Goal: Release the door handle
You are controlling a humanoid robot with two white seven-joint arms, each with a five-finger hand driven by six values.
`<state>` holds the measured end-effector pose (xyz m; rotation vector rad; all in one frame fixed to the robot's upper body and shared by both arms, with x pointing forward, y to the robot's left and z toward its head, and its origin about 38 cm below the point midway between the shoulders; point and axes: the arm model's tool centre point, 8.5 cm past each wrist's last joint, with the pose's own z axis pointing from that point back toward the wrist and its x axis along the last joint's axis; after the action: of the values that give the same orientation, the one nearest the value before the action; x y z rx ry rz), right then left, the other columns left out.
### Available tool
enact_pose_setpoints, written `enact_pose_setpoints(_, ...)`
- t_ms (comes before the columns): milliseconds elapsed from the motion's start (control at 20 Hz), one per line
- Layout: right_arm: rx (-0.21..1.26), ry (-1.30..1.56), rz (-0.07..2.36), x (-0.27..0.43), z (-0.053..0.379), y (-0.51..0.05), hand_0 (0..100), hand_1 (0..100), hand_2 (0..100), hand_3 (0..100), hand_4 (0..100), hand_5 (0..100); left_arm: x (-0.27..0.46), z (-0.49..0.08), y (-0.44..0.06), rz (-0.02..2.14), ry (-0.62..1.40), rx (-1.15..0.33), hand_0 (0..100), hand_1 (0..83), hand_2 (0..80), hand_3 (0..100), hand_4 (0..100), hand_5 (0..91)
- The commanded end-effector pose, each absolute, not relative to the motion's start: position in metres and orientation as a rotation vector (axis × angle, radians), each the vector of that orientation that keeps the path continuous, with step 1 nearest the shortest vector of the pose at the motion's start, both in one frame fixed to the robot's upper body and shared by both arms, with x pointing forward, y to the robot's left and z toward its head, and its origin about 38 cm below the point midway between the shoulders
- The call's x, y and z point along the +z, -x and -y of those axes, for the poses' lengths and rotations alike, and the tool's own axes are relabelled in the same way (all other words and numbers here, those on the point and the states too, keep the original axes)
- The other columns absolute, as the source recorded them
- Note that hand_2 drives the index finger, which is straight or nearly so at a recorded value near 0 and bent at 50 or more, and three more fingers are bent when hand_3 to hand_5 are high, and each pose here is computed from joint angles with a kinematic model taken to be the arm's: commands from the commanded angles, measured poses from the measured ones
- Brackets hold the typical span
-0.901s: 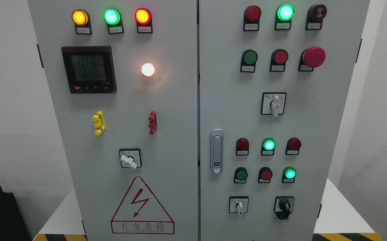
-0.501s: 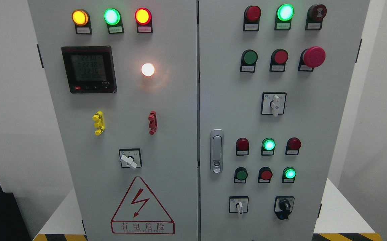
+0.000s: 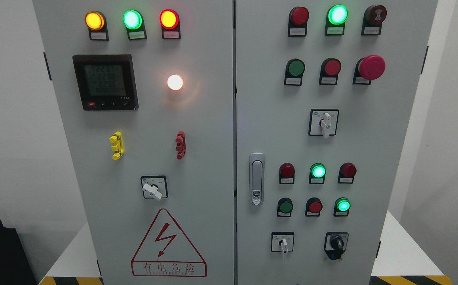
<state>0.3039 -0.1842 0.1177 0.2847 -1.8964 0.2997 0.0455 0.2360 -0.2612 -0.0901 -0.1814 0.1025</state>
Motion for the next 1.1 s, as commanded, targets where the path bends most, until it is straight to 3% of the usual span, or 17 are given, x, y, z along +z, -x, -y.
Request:
enact_pose_setpoints(0,0.353,-0.169,1.957,0.122,0.187,-0.304,35,21,0,30,33,11,-0.261,-0.236,-0.040,0.165,0.088,0.115,12,38.9,0.0,0,0,0.0)
enact_pose_setpoints(100,0.401,-0.083,2.005,0.127,0.185,-0.304,36,29,0,48,45,28,-0.261,-0.236,-0.040,0.165,0.088,0.115,12,38.9,0.0,0,0,0.0)
enact_pose_setpoints(401,0.516,0.168,2.105,0.143,0.181,-0.312,31,39,0,73,68,70,-0.261,-0.236,-0.040,0.165,0.088,0.115,12,38.9,0.0,0,0,0.0)
enact_pose_setpoints(501,0.528,0.249,2.142,0.147,0.172,-0.319,30,40,0,78,74,79,-0.261,-0.236,-0.040,0.165,0.088,0.115,12,38.9,0.0,0,0,0.0)
enact_pose_setpoints(601,0.502,0.326,2.181,0.152,0.162,-0.324,26,44,0,90,86,93,-0.261,-0.236,-0.040,0.165,0.088,0.115,12,38.9,0.0,0,0,0.0)
enact_pose_setpoints(851,0.558,0.433,2.236,0.158,0.145,-0.332,23,45,0,98,95,99,-0.261,-0.236,-0.040,0.165,0.088,0.115,12,38.9,0.0,0,0,0.0)
enact_pose_setpoints(1052,0.628,0.566,2.263,0.161,0.130,-0.339,21,44,0,100,96,99,-0.261,-0.236,-0.040,0.165,0.088,0.115,12,38.9,0.0,0,0,0.0)
